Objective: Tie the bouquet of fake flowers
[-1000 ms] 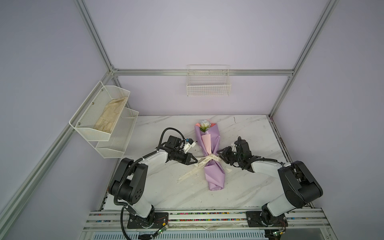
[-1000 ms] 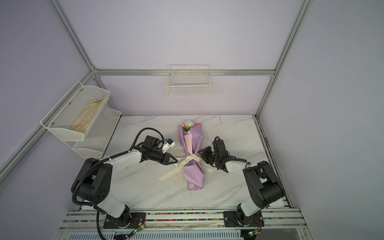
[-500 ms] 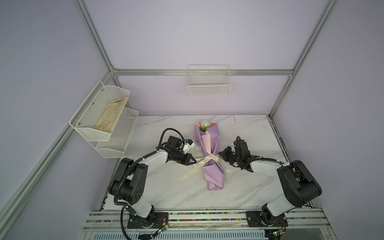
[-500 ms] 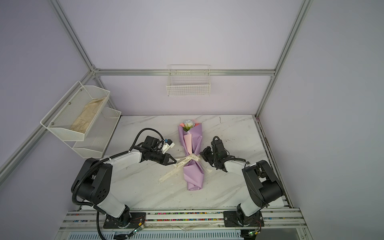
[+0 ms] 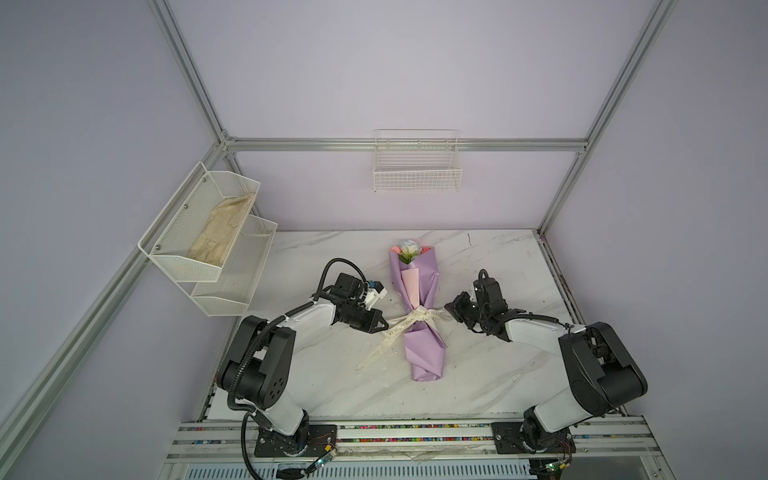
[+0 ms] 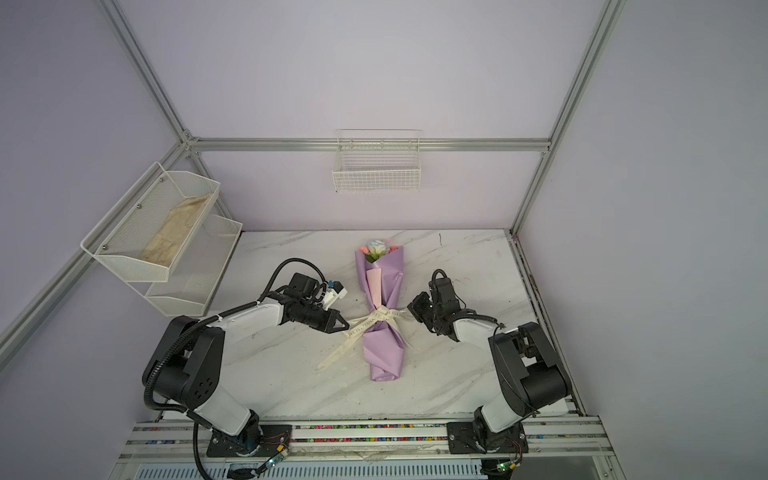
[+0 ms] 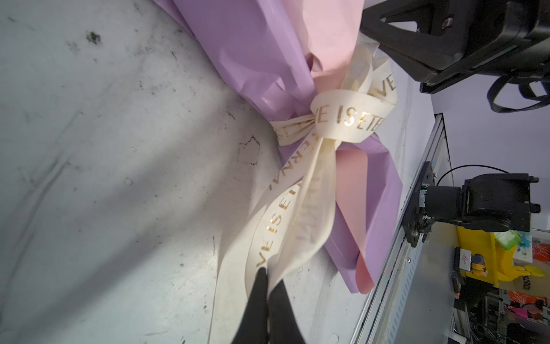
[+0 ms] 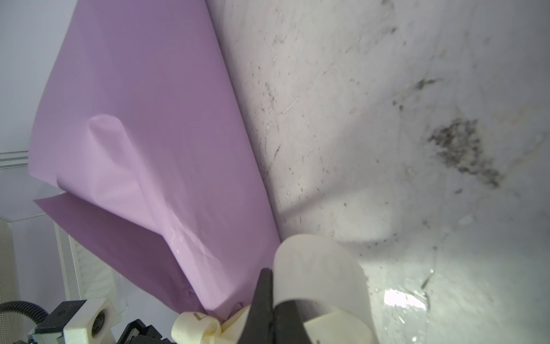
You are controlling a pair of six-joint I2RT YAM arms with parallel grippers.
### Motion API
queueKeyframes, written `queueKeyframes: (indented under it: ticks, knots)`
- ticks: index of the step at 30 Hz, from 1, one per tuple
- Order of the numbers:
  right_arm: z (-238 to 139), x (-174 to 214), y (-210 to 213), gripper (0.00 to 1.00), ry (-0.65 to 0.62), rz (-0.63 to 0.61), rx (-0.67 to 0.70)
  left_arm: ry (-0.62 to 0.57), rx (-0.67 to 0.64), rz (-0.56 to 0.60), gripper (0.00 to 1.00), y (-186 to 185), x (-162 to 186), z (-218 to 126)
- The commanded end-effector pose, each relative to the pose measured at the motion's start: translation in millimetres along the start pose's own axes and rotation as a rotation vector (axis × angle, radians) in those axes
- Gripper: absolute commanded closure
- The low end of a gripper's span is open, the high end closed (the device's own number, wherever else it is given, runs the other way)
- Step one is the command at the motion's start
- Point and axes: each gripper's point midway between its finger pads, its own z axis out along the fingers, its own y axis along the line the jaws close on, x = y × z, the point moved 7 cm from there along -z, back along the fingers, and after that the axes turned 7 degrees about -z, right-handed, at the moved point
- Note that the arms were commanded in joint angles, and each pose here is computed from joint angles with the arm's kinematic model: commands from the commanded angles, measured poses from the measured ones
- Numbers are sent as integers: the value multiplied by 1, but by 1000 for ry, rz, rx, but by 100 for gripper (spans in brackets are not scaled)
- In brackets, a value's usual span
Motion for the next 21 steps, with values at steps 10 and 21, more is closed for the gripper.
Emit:
queueKeyframes:
  ticks: [10,21]
  knots:
    - [-13,-18,4,100,-61,-51,52,-58,-43,42,100,-8,-16,-16]
    - [-19,-30,-3,100,-73,-81,104,-92,-136,40,100,-5,-18,-25]
